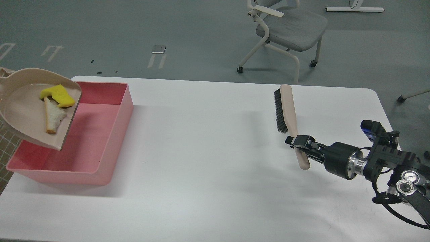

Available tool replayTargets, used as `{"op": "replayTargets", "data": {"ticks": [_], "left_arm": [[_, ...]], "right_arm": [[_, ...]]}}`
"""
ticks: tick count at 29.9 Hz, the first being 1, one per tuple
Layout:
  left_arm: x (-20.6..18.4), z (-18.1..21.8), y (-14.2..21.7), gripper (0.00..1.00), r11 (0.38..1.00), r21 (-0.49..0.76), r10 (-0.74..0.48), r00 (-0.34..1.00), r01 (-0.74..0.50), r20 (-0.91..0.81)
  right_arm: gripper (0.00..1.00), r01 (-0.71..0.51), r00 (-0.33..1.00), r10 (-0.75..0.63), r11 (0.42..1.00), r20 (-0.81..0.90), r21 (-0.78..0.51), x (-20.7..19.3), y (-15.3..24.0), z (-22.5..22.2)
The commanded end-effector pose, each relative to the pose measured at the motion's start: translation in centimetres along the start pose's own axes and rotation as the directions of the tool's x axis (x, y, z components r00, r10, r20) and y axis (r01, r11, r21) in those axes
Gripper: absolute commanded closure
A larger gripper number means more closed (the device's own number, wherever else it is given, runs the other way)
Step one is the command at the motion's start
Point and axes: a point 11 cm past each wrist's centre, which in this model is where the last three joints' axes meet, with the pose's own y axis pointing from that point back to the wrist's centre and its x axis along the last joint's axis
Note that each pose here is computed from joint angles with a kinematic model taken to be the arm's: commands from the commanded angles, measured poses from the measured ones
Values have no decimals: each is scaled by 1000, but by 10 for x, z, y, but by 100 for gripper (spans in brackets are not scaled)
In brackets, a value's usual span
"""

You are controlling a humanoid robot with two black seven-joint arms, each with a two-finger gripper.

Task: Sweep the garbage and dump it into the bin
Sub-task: 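Tilt the dustpan to dump the sponge and scrap into the bin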

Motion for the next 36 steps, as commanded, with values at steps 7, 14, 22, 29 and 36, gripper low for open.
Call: {"op": "replayTargets", "data": {"ticks": [7, 14, 22, 29, 36], "left_arm": [[-10, 29, -11, 89, 995, -81, -51, 994, 59, 100], [-12, 30, -12, 89, 994, -82, -61, 983, 76, 173], [26, 62, -32, 94, 979, -179, 94, 994, -102, -51], [43, 89, -43, 96, 948, -252, 83, 918, -193, -389], [-11, 91, -57, 96, 970, -201, 24, 874, -139, -485]], "right_arm": [[86, -2, 1000, 2, 1000, -3, 2, 1, 0, -1], [86, -9, 1000, 9, 1000, -1, 3, 3, 1, -1], [86, -11, 1000, 11, 1000, -1, 4, 4, 1, -2], [86, -14, 1000, 14, 1000, -6, 10, 6, 1, -4], [86, -18, 1000, 19, 1000, -6, 8, 8, 2, -4]]}}
